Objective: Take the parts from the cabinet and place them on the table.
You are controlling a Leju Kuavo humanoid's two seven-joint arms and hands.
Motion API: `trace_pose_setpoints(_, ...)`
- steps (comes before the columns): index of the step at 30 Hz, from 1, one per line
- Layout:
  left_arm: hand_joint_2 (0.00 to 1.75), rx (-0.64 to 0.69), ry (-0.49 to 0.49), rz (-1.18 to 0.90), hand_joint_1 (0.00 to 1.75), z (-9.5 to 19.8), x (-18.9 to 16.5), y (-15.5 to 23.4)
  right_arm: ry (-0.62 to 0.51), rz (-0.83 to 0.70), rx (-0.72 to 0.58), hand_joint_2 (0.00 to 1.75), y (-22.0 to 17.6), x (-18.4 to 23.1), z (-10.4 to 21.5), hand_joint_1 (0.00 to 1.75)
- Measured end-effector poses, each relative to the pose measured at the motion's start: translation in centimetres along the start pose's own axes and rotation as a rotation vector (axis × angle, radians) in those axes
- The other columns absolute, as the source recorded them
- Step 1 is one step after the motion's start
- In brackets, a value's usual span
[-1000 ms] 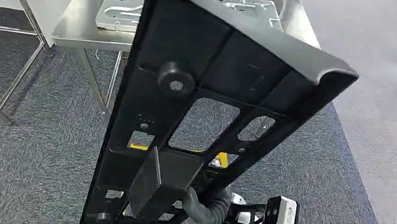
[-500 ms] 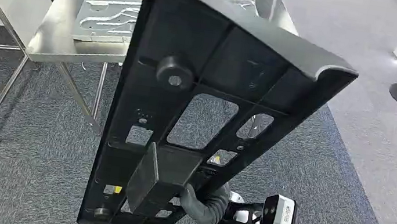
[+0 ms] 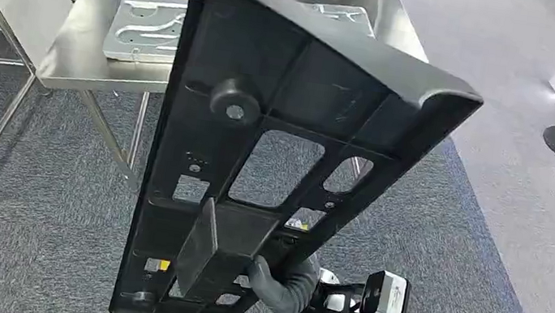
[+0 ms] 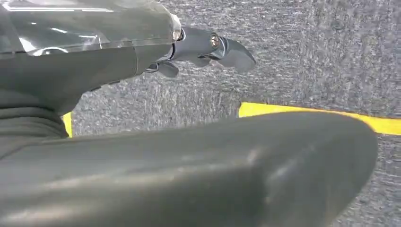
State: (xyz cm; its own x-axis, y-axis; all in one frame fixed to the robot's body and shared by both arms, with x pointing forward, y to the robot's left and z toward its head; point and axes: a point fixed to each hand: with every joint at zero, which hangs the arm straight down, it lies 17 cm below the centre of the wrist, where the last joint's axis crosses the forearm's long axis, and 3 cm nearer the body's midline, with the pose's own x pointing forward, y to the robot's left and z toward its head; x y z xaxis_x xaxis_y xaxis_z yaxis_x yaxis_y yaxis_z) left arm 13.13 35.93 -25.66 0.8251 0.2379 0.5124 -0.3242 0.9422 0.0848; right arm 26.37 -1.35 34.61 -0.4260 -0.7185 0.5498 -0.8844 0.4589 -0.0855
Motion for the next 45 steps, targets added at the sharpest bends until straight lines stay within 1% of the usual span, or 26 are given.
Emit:
trace_pose_setpoints(8,0.00,-0.007,-0.009,0.000,0.00,-0.14,0.55,-0.26,-0.003,0.004,0.000,1.75,-0.13,0.11,-0.08,1.75)
trace_pose_setpoints(17,0.00,-0.002,-0.001,-0.001,0.00,-0.02,0.05,0.37,-0.003,0.004,-0.001,1.75,-0.10,0.06,-0.09,1.75)
trace_pose_setpoints(32,0.00,-0.004,0.000,-0.002,0.00,0.04,-0.09,0.24,0.004,0.007,-0.003,1.75,-0.06,-0.09,0.12,1.75)
trace_pose_setpoints(40,0.00,-0.004,-0.009,0.000,0.00,-0.14,0.51,0.03,-0.001,0.003,0.001,1.75,-0.09,0.00,-0.04,1.75)
trace_pose_setpoints(45,0.00,0.000,0.000,0.000,0.00,0.03,-0.09,0.25,0.004,-0.001,-0.006,1.75,-0.21,-0.21,0.09,1.75)
